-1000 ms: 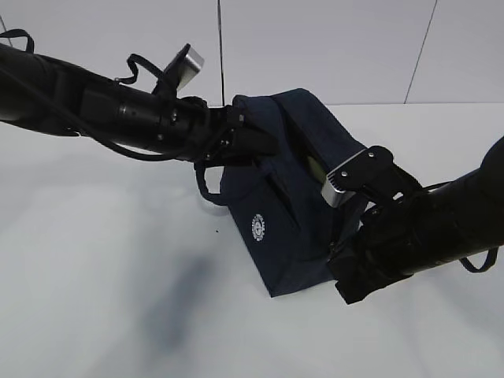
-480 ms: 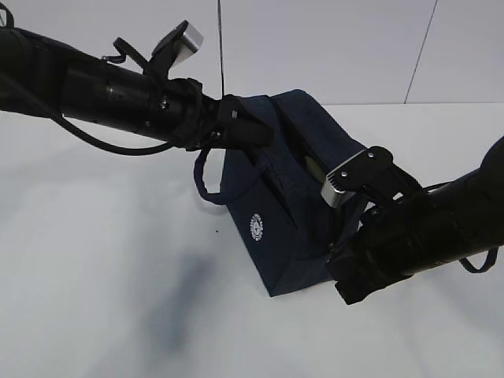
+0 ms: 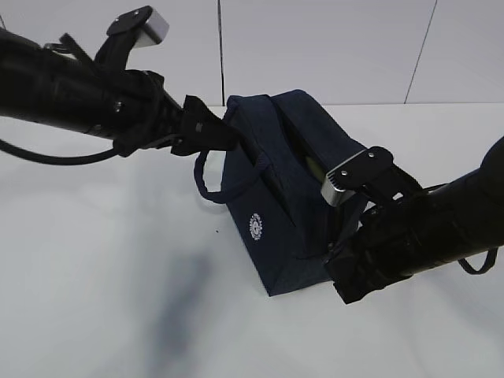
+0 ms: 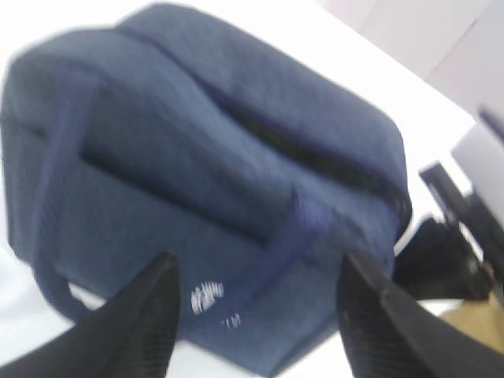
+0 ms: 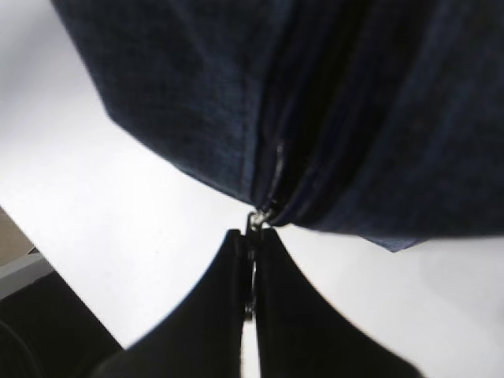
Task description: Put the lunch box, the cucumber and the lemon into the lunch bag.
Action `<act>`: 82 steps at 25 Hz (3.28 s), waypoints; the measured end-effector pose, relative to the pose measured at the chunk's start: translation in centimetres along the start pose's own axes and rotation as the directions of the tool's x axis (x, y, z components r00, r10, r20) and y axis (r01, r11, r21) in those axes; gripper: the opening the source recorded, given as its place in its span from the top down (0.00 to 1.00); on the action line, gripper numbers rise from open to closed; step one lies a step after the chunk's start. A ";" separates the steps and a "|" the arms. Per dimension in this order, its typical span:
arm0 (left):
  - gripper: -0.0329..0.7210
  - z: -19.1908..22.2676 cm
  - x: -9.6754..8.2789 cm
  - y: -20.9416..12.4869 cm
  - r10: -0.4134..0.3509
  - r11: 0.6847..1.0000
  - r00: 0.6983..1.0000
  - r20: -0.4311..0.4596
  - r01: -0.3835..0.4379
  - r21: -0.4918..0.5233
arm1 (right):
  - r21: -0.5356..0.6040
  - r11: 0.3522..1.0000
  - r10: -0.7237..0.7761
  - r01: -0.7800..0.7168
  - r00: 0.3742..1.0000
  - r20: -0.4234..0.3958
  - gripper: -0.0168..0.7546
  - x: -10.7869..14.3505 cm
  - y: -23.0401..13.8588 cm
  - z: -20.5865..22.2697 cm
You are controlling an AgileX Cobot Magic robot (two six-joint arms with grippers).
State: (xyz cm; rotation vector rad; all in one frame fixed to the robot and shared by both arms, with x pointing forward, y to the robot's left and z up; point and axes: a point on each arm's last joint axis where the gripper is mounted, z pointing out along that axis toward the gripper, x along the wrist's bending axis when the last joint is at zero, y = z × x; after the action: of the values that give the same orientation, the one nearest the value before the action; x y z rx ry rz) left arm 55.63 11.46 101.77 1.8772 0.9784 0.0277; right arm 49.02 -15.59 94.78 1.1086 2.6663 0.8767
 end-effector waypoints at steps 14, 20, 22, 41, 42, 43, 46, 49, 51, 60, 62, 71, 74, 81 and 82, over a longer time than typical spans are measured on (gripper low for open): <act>0.38 -1.0 -2.5 -6.1 0.139 0.990 0.990 0.012 -0.139 -0.036 | -0.024 0.999 0.042 -0.043 0.998 -0.037 0.96 0.3 0.5 -0.1; 0.40 0.9 -2.7 -7.6 0.168 0.985 0.985 0.035 -0.169 0.033 | -0.063 0.998 0.016 -0.022 0.997 -0.081 0.96 0.5 1.8 -0.5; 0.40 1.4 -2.4 -7.5 0.166 0.985 0.986 0.027 -0.167 0.041 | -0.056 0.998 0.008 -0.014 0.994 -0.108 0.96 0.6 1.9 -0.3; 0.40 2.6 -2.6 -6.6 0.194 0.981 0.978 0.082 -0.196 0.014 | -0.064 0.998 -0.004 -0.008 0.984 -0.180 0.96 0.9 2.0 0.8; 0.40 2.7 -2.6 -6.7 0.192 0.981 0.978 0.084 -0.194 0.017 | -0.064 0.998 -0.004 -0.008 0.984 -0.180 0.96 0.9 2.0 0.8; 0.40 2.8 -2.6 -6.8 0.189 0.981 0.978 0.094 -0.191 0.019 | -0.065 0.998 -0.006 -0.006 0.984 -0.180 0.96 0.9 2.0 0.8; 0.40 3.5 -2.5 -7.0 0.178 0.983 0.976 0.127 -0.182 0.024 | -0.066 0.998 -0.008 -0.004 0.984 -0.180 0.96 0.9 2.0 0.8; 0.40 4.3 -2.5 -6.8 0.182 0.982 0.974 0.134 -0.187 0.026 | -0.067 0.998 -0.015 0.003 0.983 -0.182 0.96 0.9 2.0 0.8; 0.40 4.5 -2.5 -6.6 0.186 0.981 0.973 0.135 -0.190 0.020 | -0.066 0.998 -0.018 0.005 0.982 -0.186 0.96 1.0 2.0 0.8; 0.47 4.5 -2.6 -6.3 0.190 0.981 0.972 0.141 -0.193 0.012 | -0.067 0.998 -0.022 0.010 0.982 -0.187 0.96 1.0 2.0 0.8; 0.57 4.5 -2.7 -6.3 0.190 0.981 0.970 0.150 -0.193 0.009 | -0.067 0.998 -0.022 0.010 0.982 -0.187 0.96 1.0 2.0 0.8; 0.97 4.5 -2.7 -6.3 0.190 0.981 0.969 0.157 -0.193 0.007 | -0.061 0.998 -0.042 0.032 0.983 -0.177 0.96 0.9 1.9 0.8; 0.97 4.5 -2.7 -6.3 0.190 0.981 0.969 0.157 -0.193 0.007 | -0.061 0.998 -0.037 0.027 0.985 -0.171 0.96 0.8 1.9 0.8; 0.97 4.5 -2.7 -6.3 0.190 0.981 0.969 0.157 -0.193 0.007 | -0.054 0.999 -0.011 0.002 0.985 -0.169 0.96 0.8 1.9 0.8; 0.97 4.5 -2.7 -6.3 0.190 0.981 0.969 0.157 -0.193 0.007 | -0.051 0.999 -0.004 -0.005 0.986 -0.169 0.96 0.8 1.9 0.8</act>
State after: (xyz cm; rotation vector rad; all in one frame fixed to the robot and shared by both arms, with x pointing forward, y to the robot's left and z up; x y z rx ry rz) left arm 51.77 7.61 95.66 1.9568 0.6916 -0.0150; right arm 49.85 -13.60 95.20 1.0685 2.7592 1.0795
